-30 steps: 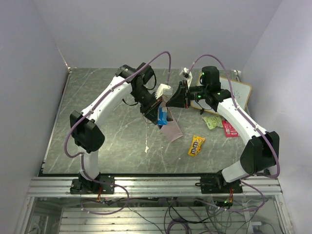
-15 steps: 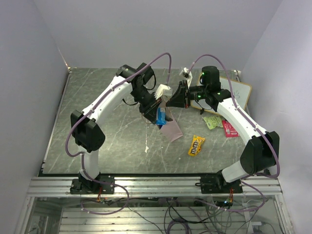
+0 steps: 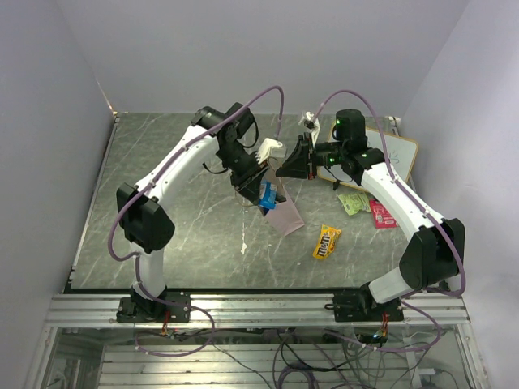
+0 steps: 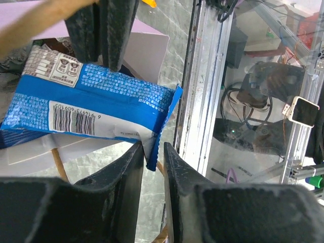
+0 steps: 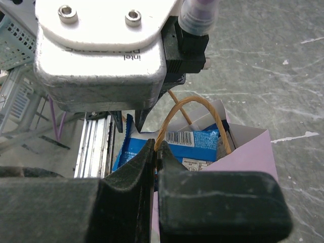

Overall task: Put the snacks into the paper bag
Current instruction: Place the snack in the paper bag.

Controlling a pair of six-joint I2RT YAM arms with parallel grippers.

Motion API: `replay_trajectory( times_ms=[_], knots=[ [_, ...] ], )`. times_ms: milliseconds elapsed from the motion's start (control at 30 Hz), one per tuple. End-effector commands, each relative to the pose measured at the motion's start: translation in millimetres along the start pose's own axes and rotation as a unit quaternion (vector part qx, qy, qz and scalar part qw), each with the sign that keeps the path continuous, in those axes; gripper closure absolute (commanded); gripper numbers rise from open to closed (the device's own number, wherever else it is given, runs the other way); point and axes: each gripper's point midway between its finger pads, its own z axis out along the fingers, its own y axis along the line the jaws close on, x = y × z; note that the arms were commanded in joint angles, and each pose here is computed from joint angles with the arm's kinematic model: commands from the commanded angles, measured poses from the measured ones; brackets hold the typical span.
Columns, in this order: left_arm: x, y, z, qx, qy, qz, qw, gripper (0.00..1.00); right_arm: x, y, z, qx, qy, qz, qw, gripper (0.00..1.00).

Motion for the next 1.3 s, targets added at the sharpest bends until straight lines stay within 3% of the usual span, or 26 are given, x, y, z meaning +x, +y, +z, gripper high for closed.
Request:
replay_trajectory(
  times_ms=[0, 333, 833, 1000, 1267],
  knots=[
    [-9, 4, -8, -0.018, -0.013, 0.013, 1.0, 0.66, -10, 3, 0, -0.005, -0.005, -0.016, 1.0, 1.0],
    [-21, 27, -18, -0.09, -0.03, 0.009, 0.995, 0.6, -10, 2, 1, -0.008, -0.005, -0.013, 1.0, 1.0],
    [-25, 27, -20, -0.101, -0.049, 0.031, 0.993, 0.55, -10, 1, 2, -0.009, -0.004, -0.012, 1.0, 1.0],
    [-31, 14, -21, -0.079, -0.077, 0.067, 0.992, 0.52, -8, 0, 2, -0.008, -0.004, -0.01, 1.0, 1.0],
    [-40, 14, -21, -0.121, -0.156, 0.145, 0.97, 0.39, -10, 2, 2, -0.009, -0.01, -0.005, 1.0, 1.0]
  ],
)
